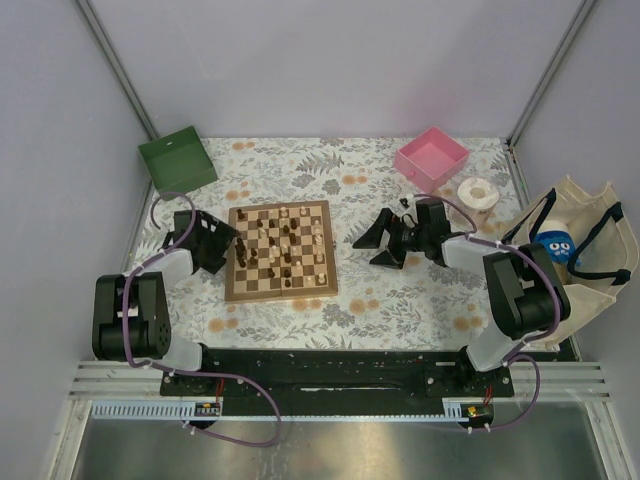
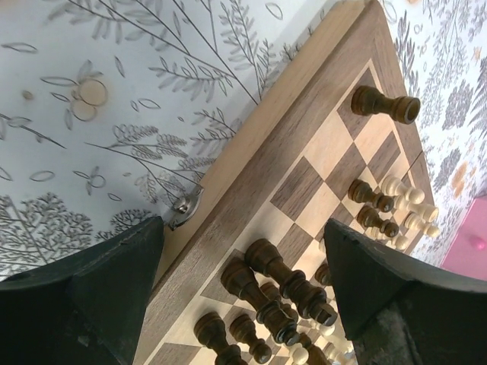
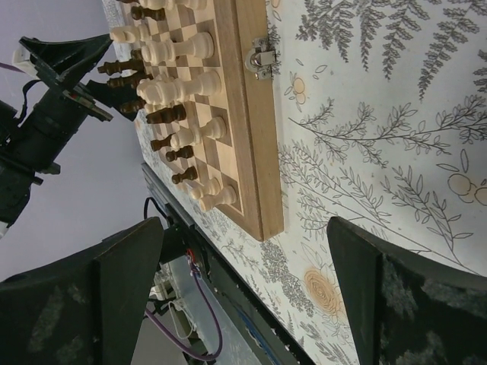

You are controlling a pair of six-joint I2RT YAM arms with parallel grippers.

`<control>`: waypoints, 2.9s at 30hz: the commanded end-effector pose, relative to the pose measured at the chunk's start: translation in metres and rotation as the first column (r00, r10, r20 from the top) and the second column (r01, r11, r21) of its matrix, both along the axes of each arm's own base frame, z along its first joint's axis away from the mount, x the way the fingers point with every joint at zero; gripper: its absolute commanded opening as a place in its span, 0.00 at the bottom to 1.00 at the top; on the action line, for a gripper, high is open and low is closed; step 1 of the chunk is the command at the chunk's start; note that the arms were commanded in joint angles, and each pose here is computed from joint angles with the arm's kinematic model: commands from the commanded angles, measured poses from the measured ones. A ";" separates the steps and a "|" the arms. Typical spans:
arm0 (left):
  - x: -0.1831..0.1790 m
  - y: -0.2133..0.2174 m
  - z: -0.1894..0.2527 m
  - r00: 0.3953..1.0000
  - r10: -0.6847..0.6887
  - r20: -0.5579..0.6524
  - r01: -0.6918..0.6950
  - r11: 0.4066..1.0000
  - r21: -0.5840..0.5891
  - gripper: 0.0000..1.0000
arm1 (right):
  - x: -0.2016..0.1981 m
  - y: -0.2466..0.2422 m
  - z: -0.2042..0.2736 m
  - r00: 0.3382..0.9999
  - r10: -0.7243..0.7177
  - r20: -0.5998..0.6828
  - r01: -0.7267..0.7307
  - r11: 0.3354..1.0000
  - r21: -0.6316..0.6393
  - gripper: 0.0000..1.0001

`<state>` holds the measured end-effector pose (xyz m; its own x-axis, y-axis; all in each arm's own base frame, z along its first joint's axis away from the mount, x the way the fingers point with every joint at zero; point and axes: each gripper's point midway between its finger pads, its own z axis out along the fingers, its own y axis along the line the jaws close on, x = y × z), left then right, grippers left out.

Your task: Set up the chess pieces on the board

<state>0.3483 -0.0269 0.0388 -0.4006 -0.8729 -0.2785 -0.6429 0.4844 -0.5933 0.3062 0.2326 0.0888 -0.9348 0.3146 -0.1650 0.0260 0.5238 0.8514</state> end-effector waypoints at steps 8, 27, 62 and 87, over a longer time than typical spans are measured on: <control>-0.027 -0.053 -0.021 0.989 -0.133 -0.060 0.124 0.984 -0.126 0.90 | 0.023 0.012 -0.010 1.000 -0.003 0.008 0.003 1.000 0.015 0.99; -0.046 -0.078 -0.035 0.979 -0.193 -0.071 0.186 0.978 -0.089 0.91 | 0.029 -0.020 0.022 0.985 -0.048 0.165 0.081 0.976 -0.201 0.99; 0.009 -0.005 0.136 0.914 -0.386 0.127 0.292 0.841 0.454 0.98 | 0.057 -0.038 0.209 0.793 0.022 0.609 0.353 0.798 -0.488 0.99; -0.043 -0.012 0.148 0.901 -0.431 0.046 0.342 0.771 0.537 0.94 | 0.015 0.007 0.143 0.879 0.149 0.453 0.095 0.875 -0.474 0.72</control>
